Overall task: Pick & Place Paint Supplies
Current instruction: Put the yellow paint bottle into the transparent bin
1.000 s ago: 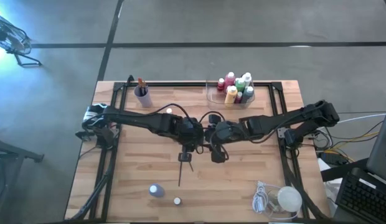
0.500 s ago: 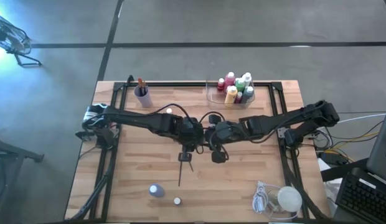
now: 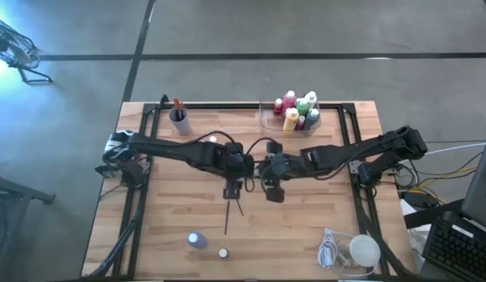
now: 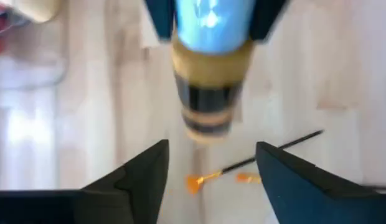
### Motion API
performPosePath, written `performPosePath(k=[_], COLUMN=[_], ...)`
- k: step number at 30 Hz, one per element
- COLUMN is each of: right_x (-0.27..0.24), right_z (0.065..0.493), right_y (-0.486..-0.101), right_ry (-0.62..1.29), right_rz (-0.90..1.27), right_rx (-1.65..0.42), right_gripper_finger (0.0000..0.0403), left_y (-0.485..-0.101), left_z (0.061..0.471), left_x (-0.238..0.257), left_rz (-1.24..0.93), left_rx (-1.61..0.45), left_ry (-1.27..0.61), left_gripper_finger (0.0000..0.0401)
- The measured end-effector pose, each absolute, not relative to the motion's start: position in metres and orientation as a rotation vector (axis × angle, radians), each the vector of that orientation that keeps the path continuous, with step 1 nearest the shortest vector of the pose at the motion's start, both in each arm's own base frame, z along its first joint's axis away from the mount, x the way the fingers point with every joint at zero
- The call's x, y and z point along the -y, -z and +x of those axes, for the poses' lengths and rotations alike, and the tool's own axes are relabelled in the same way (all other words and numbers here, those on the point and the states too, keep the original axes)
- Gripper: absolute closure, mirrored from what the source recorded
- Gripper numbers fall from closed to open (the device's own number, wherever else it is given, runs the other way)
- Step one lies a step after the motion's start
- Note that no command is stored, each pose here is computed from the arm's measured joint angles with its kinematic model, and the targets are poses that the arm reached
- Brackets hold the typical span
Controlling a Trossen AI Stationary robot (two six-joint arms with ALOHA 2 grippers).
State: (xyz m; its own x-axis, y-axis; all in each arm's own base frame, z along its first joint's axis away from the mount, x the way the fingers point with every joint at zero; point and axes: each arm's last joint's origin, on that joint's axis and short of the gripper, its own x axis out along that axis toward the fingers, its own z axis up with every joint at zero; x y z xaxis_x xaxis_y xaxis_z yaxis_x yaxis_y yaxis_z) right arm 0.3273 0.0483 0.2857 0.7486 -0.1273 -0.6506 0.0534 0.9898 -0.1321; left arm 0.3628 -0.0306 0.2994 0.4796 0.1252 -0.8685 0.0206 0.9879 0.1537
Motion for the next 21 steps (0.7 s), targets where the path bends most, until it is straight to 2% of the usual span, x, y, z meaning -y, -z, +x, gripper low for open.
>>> performPosePath(k=[5,13,21], right_x=[-0.042,-0.002,0.066], right_z=[0.322,0.305,0.288], right_y=[-0.283,-0.286,-0.298], right_ry=[0.189,0.398,0.603], right_rz=[-0.104,-0.078,-0.016], right_rx=[-0.774,-0.876,-0.87], right_gripper_finger=[0.0289,0.0289,0.0289], left_y=[-0.312,-0.328,-0.332], left_z=[0.354,0.328,0.303], left_x=[0.028,0.02,0.017], left_rz=[0.168,0.223,0.207], left_rx=[-1.137,-1.196,-0.968], left_ry=[-0.121,-0.374,-0.412], left_gripper_finger=[0.0134,0.0146,0.0163])
